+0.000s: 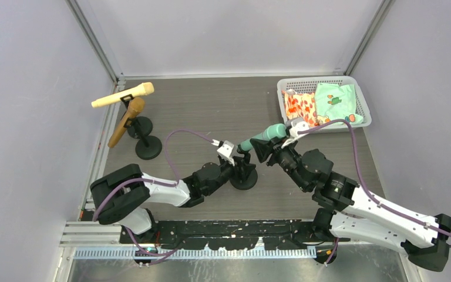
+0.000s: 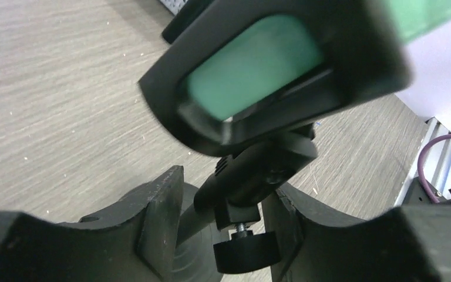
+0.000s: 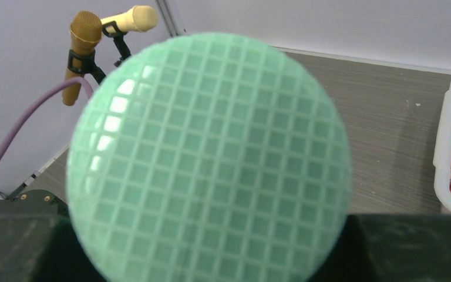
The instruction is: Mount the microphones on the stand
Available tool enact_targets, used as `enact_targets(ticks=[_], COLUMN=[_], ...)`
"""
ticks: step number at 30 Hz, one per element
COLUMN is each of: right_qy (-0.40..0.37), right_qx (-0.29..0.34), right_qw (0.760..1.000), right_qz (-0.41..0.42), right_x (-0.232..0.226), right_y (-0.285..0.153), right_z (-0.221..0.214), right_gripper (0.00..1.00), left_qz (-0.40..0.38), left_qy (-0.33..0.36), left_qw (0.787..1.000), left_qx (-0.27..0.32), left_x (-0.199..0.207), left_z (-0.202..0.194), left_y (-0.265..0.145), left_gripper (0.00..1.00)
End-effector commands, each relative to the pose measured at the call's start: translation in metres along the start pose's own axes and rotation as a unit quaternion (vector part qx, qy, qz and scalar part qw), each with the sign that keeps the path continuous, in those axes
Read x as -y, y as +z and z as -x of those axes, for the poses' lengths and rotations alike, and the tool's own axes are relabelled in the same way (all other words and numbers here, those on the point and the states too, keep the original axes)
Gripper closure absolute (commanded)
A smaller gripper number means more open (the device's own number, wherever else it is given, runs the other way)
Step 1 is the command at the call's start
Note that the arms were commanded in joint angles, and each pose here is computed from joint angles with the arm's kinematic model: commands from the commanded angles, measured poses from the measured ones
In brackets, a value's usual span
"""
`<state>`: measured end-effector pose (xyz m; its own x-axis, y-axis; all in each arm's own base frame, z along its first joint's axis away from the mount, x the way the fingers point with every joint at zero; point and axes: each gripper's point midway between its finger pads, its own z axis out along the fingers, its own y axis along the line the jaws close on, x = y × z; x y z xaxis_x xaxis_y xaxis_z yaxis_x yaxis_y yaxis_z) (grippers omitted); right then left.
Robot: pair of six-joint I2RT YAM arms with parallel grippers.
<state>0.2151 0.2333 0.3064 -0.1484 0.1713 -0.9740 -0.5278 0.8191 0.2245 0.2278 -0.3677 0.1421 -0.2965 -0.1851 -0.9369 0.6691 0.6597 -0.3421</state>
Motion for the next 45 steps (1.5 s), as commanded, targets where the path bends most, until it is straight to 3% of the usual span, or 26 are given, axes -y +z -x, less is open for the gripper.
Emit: enact_targets(ticks=[1, 11, 18, 21, 27, 37, 45], right_qy=[0.002, 0.005, 0.009, 0.007, 0.005, 0.001, 0.002], right_qx=[-0.027, 0.002, 0.033, 0.037, 0.042, 0.039, 0.040], right_qw=[0.999, 0.999, 0.999, 0.999, 0.998, 0.999, 0.999], right_qz=[-0.019, -0.042, -0.036, -0.031, -0.035, -0.036, -0.032], right_x=[0.013, 0.024, 0.028, 0.028, 0.031, 0.032, 0.030], right_y=[-0.004, -0.004, -0.008, -0.009, -0.010, -0.010, -0.010], right_z=[-0.039, -0.036, -0.037, -0.040, -0.041, -0.041, -0.039], right_gripper=[0.99, 0.99, 0.99, 0.99, 0.99, 1.00, 0.99], left_qz=[-0.008, -0.031, -0.012, -0.011, -0.029, -0.062, -0.055], left_qy=[-0.058, -0.088, -0.096, -0.100, -0.101, -0.099, -0.079], left_qw=[0.998, 0.992, 0.990, 0.989, 0.987, 0.983, 0.985], left_qx=[0.023, 0.080, 0.098, 0.108, 0.124, 0.139, 0.143], left_x=[0.010, 0.034, 0.030, 0.031, 0.042, 0.060, 0.058], left_z=[0.019, 0.062, 0.070, 0.076, 0.091, 0.110, 0.112], left_y=[-0.008, -0.013, -0.007, -0.005, 0.000, 0.001, 0.004], left_gripper=[0.47, 0.48, 0.73, 0.77, 0.60, 0.59, 0.82])
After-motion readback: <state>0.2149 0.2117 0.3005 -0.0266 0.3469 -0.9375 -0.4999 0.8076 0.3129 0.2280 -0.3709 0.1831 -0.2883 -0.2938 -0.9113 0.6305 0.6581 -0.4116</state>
